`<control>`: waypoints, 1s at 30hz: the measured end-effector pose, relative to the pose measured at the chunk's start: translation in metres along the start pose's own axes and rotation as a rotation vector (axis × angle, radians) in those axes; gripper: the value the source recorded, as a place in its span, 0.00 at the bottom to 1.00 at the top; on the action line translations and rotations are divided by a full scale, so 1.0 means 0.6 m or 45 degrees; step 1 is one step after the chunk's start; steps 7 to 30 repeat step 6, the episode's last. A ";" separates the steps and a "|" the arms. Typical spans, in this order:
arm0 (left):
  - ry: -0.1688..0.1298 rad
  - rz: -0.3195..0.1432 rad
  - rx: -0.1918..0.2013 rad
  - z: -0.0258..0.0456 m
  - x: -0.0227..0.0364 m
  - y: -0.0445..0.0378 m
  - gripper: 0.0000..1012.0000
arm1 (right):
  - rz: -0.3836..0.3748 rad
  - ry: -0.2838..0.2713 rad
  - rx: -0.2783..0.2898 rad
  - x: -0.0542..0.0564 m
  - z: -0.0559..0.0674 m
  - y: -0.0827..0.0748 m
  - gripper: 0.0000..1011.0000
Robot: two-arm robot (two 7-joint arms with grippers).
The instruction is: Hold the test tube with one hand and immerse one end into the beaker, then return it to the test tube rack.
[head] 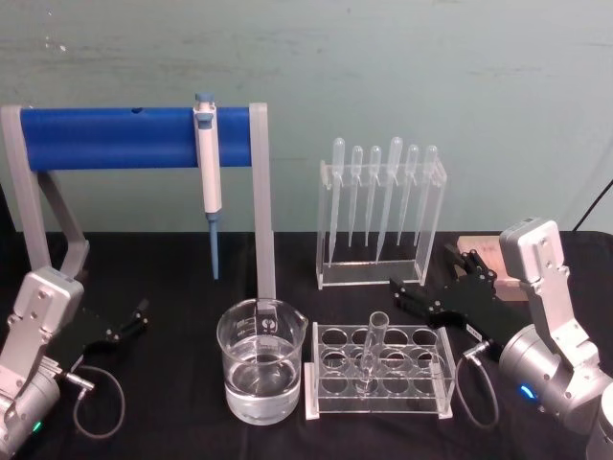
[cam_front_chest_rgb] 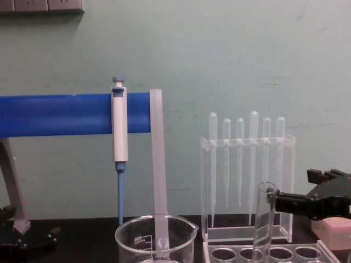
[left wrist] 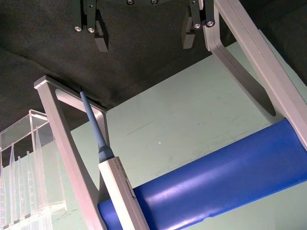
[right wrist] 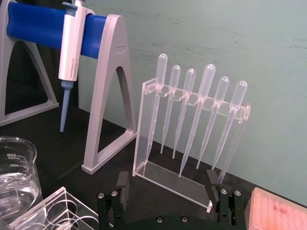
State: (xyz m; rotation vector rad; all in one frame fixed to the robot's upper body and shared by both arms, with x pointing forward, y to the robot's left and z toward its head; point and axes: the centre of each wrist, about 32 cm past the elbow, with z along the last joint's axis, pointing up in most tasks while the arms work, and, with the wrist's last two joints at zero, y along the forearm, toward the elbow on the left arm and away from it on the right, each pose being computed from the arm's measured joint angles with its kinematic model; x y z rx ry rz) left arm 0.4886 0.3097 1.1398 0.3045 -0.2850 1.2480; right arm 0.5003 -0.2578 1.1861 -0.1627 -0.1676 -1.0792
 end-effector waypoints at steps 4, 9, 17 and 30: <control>0.000 0.000 0.000 0.000 0.0000 0.000 0.99 | 0.000 0.000 0.000 0.000 0.000 0.000 0.99; 0.000 0.000 0.000 0.000 0.0000 0.000 0.99 | 0.000 0.000 0.000 0.000 0.000 0.000 0.99; 0.000 0.000 0.000 0.000 0.0000 0.000 0.99 | 0.000 0.000 0.000 0.000 0.000 0.000 0.99; 0.000 0.000 0.000 0.000 0.0000 0.000 0.99 | 0.000 0.000 0.000 0.000 0.000 0.000 0.99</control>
